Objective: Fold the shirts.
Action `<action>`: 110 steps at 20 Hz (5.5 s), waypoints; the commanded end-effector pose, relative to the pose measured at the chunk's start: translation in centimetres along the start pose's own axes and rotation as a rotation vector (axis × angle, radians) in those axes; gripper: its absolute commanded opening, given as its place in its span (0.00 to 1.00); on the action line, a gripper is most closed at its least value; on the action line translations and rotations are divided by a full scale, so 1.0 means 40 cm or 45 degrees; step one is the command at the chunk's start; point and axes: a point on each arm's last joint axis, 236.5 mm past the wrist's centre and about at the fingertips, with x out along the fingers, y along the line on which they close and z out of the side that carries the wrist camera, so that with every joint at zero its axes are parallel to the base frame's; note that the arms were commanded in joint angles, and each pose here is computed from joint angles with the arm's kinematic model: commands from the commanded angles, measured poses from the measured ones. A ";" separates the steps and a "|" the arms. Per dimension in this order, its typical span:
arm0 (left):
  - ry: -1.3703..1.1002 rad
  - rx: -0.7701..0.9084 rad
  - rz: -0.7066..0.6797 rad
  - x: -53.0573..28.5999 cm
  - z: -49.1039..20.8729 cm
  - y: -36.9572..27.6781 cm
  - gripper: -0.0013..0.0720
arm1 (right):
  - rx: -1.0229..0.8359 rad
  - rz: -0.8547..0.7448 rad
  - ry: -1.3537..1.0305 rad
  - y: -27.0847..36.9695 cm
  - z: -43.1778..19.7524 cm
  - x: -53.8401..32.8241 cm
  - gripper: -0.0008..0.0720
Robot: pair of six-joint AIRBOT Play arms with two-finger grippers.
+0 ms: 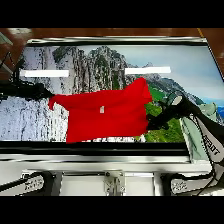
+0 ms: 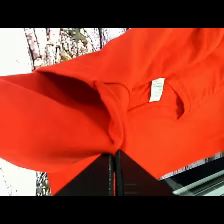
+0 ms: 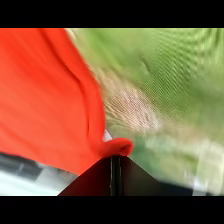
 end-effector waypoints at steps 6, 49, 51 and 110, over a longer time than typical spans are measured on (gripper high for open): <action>0.350 -0.043 -0.093 0.006 -0.159 -0.041 0.07 | 0.004 -0.124 -0.876 -0.065 0.392 -0.529 0.09; 0.406 -0.014 -0.261 0.271 -0.304 -0.258 0.07 | 0.147 0.091 -0.086 -0.004 -0.257 0.089 0.09; 0.340 0.043 -0.270 0.246 -0.262 -0.262 0.07 | -0.020 0.104 -0.099 0.027 -0.250 0.045 0.09; 0.510 -0.428 0.215 -0.026 -0.197 0.188 0.78 | -0.013 -0.190 -0.263 -0.099 0.082 -0.482 0.81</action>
